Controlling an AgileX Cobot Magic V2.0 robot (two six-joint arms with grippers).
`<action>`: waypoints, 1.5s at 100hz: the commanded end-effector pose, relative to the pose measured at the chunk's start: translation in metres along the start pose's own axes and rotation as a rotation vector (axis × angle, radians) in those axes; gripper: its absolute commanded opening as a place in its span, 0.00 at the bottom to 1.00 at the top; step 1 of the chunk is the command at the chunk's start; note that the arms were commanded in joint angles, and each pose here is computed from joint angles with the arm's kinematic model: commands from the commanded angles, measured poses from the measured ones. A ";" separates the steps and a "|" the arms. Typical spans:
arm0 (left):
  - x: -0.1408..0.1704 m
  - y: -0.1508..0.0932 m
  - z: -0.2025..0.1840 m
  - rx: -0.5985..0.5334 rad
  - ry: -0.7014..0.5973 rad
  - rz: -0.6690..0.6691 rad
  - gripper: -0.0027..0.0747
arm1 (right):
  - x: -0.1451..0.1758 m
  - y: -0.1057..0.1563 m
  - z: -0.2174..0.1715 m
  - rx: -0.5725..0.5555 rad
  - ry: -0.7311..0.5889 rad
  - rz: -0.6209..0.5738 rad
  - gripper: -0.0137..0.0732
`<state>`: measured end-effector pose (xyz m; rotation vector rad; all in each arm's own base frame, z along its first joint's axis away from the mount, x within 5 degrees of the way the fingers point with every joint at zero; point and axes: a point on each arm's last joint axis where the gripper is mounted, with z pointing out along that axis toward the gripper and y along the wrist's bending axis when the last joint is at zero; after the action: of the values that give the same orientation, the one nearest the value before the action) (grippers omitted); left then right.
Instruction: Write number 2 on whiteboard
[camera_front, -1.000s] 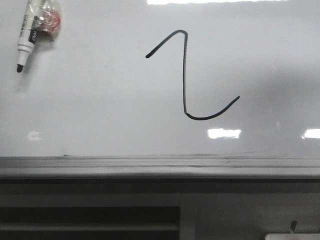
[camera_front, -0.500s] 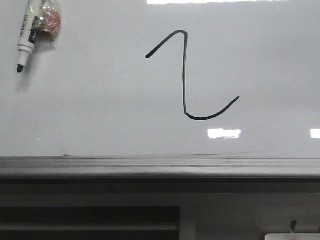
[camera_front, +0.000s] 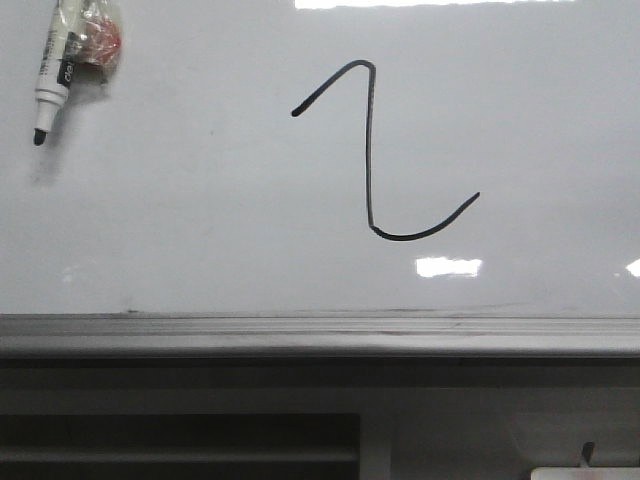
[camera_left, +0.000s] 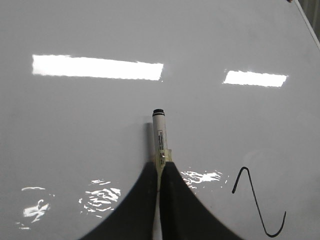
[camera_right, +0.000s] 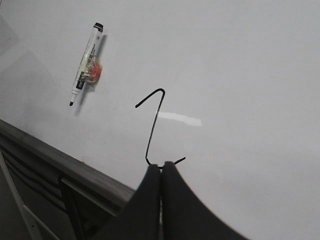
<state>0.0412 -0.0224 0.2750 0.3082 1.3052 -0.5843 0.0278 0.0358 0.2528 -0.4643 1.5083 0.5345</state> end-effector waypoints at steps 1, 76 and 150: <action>-0.007 0.001 0.001 -0.016 -0.016 -0.040 0.01 | -0.014 -0.003 -0.004 0.044 -0.097 0.007 0.10; -0.007 -0.001 0.001 -0.001 -0.010 -0.046 0.01 | -0.013 -0.002 -0.004 0.040 -0.092 0.007 0.10; 0.016 0.012 0.001 -0.260 0.040 0.162 0.01 | -0.013 -0.002 -0.004 0.040 -0.092 0.007 0.10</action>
<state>0.0487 -0.0217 0.2489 0.2889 1.4062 -0.3474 0.0279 0.0356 0.2531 -0.4614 1.5060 0.5331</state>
